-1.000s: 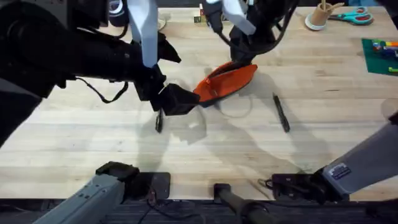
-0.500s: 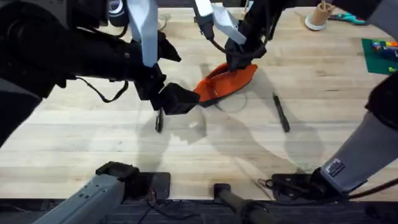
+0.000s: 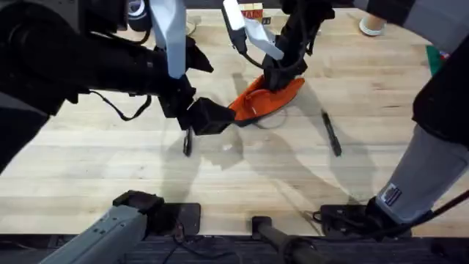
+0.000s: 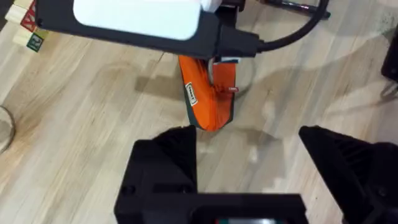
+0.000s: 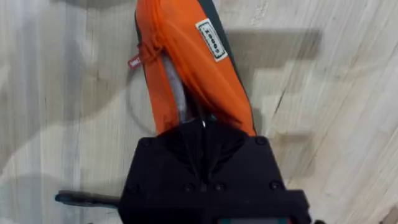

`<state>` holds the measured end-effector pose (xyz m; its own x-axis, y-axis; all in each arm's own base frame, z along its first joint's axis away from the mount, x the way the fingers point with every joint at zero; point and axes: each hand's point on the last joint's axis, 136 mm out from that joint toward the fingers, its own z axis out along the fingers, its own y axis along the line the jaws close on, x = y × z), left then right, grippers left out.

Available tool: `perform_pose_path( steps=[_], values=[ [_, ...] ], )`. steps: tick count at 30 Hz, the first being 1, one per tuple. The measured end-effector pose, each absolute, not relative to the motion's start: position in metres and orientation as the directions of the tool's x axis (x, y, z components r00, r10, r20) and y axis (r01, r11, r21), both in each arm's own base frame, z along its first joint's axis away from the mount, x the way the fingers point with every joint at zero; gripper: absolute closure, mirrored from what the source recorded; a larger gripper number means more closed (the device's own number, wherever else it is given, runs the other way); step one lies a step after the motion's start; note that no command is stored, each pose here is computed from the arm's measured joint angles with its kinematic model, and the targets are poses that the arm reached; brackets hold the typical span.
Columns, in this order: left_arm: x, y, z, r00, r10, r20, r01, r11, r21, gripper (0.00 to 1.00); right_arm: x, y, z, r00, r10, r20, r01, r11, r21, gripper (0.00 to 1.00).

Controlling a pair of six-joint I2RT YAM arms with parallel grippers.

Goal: Unzip the bag, pick up the pens from the table one at a time and place them inside, then zip the bag closed.

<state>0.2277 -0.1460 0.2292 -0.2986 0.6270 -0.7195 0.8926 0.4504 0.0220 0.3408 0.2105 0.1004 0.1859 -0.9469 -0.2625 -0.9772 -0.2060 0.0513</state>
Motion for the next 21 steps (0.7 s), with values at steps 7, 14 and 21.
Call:
perform_pose_path(
  steps=[7, 14, 21],
  values=[
    [0.2277, -0.146, 0.2292, -0.299, 0.627, -0.719, 0.893, 0.45, 0.022, 0.006, 0.3408, 0.2105, 0.1004, 0.186, -0.947, -0.262, -0.977, -0.206, 0.051, 0.917],
    [0.2277, -0.146, 0.2292, -0.299, 0.627, -0.719, 0.893, 0.45, 0.022, 0.006, 0.3398, 0.2108, 0.1005, 0.189, -0.946, -0.264, -0.976, -0.21, 0.054, 0.119],
    [0.2277, -0.146, 0.2292, -0.299, 0.627, -0.719, 0.893, 0.45, 0.022, 0.006, 0.3393, 0.2113, 0.1002, 0.195, -0.945, -0.261, -0.975, -0.216, 0.053, 0.007]
  ],
)
